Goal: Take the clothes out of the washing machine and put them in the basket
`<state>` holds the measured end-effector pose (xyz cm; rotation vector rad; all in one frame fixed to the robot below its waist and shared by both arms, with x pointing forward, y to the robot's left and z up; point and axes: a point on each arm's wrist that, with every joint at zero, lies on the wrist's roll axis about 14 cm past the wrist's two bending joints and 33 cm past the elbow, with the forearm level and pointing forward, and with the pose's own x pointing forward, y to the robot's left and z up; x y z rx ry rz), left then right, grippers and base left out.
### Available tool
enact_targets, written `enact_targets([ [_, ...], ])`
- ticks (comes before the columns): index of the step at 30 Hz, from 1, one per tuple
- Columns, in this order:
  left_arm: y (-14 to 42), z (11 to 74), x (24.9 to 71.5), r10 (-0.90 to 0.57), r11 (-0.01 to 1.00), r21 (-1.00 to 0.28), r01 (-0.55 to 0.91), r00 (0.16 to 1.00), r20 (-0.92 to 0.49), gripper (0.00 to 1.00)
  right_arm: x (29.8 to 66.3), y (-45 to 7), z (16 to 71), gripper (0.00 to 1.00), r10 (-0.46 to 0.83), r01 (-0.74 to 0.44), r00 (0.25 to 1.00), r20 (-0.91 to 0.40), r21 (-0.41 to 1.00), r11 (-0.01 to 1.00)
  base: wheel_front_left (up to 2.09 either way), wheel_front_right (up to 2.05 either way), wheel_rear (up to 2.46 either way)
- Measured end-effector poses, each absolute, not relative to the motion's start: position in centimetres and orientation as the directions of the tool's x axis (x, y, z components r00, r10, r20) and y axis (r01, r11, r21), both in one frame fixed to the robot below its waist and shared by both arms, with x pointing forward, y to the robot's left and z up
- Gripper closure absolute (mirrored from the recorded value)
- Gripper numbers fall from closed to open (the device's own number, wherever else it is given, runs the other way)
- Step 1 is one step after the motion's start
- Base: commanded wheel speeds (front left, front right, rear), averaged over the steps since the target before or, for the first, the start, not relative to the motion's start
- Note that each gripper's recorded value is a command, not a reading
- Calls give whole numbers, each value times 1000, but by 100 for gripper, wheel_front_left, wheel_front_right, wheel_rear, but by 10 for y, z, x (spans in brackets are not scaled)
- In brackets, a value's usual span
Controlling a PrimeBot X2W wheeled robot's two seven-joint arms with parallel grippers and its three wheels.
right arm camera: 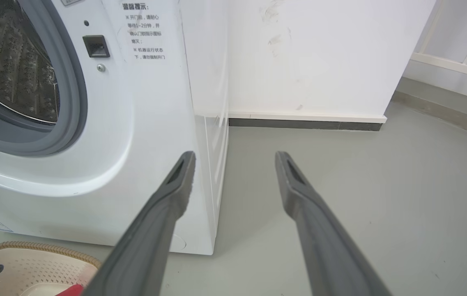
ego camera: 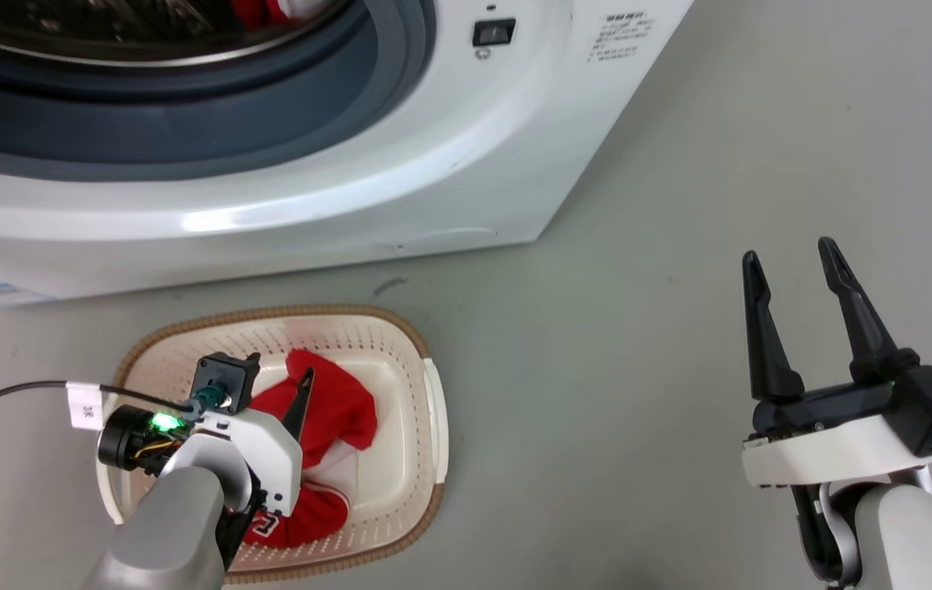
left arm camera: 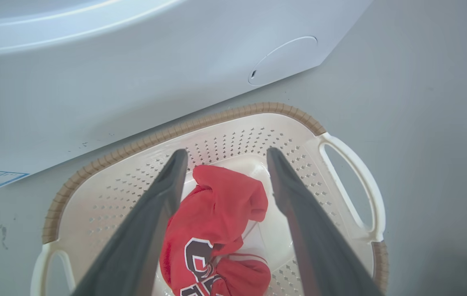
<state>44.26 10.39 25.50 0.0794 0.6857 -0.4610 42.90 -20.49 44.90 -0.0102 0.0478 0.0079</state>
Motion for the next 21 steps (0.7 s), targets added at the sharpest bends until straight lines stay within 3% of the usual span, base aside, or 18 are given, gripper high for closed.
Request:
enact_targets([
  [11, 102, 342, 473, -387, 914, -40, 404, 837, -387, 0, 409, -206, 476, 0, -4, 3, 1000, 9, 12, 1000, 0, 0, 0],
  [21, 84, 381, 539, -442, 888, -18, 459, 841, -312, 0, 397, -217, 466, 0, -44, 45, 999, -29, 32, 998, 0, 0, 0],
])
